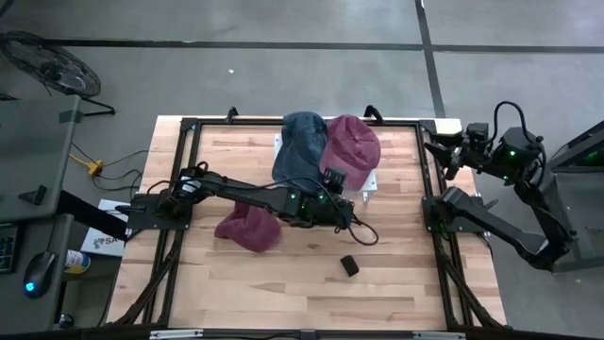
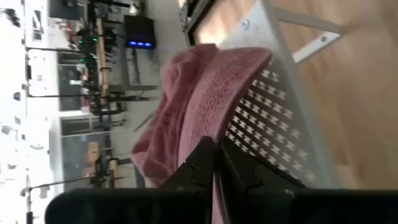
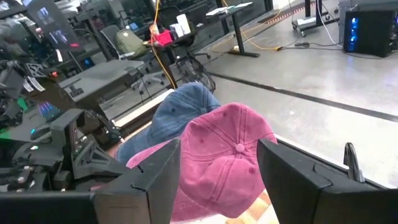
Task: Pick & Place hat
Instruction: Put the right red cap on the shelf
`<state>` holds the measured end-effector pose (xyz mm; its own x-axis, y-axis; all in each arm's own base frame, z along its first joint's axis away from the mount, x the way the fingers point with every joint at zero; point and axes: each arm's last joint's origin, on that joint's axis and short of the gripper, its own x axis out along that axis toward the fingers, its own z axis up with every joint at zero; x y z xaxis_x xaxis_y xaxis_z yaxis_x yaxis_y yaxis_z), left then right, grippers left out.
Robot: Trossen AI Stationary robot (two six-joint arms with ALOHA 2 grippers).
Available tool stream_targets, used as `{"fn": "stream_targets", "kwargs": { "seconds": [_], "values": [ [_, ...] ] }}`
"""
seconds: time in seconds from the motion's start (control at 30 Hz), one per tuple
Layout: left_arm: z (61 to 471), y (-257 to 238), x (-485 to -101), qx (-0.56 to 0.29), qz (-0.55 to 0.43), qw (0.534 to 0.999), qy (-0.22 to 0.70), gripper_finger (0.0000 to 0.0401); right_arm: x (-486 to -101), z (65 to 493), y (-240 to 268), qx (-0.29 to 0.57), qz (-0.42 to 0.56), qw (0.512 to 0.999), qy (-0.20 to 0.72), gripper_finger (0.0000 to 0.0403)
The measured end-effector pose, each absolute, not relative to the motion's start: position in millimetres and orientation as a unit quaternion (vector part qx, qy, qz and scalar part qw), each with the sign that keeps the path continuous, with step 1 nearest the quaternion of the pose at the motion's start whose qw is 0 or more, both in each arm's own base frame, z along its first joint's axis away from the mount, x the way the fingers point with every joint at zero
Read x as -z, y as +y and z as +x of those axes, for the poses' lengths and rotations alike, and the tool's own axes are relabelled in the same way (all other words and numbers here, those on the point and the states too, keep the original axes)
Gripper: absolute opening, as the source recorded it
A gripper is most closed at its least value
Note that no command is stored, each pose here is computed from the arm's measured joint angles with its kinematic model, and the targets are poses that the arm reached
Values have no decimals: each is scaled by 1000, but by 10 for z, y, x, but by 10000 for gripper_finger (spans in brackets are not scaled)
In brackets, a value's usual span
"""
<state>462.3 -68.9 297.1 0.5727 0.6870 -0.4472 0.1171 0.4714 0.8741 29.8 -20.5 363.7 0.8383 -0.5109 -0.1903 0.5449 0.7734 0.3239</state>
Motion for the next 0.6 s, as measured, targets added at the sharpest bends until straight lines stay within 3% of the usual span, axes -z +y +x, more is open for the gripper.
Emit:
{"fn": "stream_targets", "kwargs": {
  "seconds": [0.43,0.6],
  "values": [
    [4568,-718,-2827,-116,397,794,446,36,-3599,293,-199,282,195,937,63,204],
    [4570,-724,-2812,-123,387,798,445,38,-3596,292,-199,282,196,937,64,204]
  ]
}}
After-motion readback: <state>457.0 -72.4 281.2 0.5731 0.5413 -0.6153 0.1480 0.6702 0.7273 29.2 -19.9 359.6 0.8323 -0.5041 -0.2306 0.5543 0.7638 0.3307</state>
